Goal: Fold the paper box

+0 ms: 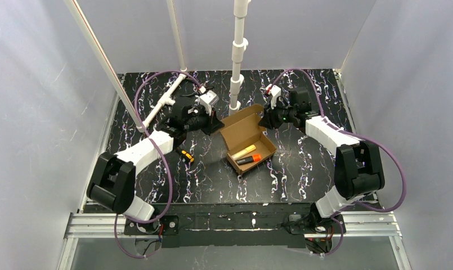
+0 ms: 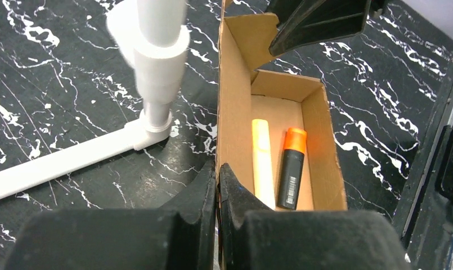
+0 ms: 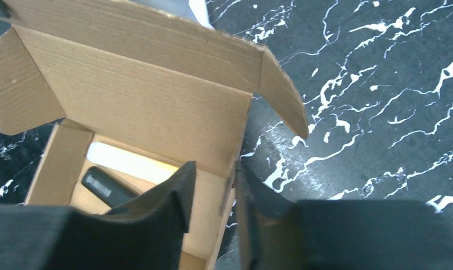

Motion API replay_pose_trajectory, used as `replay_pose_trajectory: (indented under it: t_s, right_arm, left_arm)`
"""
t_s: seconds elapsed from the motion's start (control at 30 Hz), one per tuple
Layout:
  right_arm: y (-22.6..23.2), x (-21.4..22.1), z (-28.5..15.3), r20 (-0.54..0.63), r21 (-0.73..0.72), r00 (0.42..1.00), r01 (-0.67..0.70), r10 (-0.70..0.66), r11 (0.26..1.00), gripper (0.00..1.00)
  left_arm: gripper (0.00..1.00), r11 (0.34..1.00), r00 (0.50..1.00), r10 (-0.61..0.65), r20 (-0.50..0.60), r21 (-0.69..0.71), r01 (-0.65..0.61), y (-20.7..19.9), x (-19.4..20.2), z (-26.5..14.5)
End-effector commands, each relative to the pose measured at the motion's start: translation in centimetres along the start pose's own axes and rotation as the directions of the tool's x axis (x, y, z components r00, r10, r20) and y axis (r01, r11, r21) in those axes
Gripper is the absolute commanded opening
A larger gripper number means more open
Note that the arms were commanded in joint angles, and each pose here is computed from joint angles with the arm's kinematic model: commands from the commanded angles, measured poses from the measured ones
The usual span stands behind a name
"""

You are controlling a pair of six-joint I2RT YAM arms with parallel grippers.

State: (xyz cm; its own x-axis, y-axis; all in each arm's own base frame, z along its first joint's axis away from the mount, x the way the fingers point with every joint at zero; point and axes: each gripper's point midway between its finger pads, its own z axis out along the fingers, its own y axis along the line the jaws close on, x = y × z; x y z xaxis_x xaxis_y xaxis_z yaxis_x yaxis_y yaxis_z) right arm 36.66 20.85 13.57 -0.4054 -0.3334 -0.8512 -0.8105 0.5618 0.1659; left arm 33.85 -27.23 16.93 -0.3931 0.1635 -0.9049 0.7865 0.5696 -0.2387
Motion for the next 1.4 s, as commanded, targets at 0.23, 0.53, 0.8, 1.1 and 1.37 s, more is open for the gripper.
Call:
replay_pose_trajectory:
  t_s: [0.23, 0.53, 0.8, 1.1, 1.37]
  right_arm:
    - [4.5, -1.7, -7.1, 0.082, -0.106, 0.985, 0.158, -0.15, 0.982, 0.77]
    - [-1.4, -1.2, -11.5, 0.182, 0.083, 0.982, -0.071, 0.055, 0.994, 0.48]
    - [-5.4, 0.4, -6.8, 0.246, 0.12, 0.921, -0.337, 0.301, 0.934, 0.29]
    - [-2.5, 0.7, -0.3, 0.125, 0.019, 0.943, -0.314, 0.309, 0.949, 0.29]
    - [0.0, 1.3, 1.1, 0.068, -0.083, 0.959, -0.271, 0.277, 0.959, 0.28]
  left_arm:
    - [0.0, 0.946, 0.946, 0.32, 0.056, -0.072, -0.316, -3.1, -2.4, -3.2]
    - [0.0, 0.902, 0.902, 0.431, 0.027, -0.052, -0.429, -4.6, -1.6, -3.6]
    - [0.0, 0.888, 0.888, 0.459, -0.001, -0.022, -0.459, -5.5, -0.1, -3.2]
    - [0.0, 0.894, 0.894, 0.446, -0.038, -0.031, -0.447, -5.8, 1.3, -2.8]
    - [0.0, 0.898, 0.901, 0.429, -0.067, -0.076, -0.434, -5.2, 1.7, -2.5]
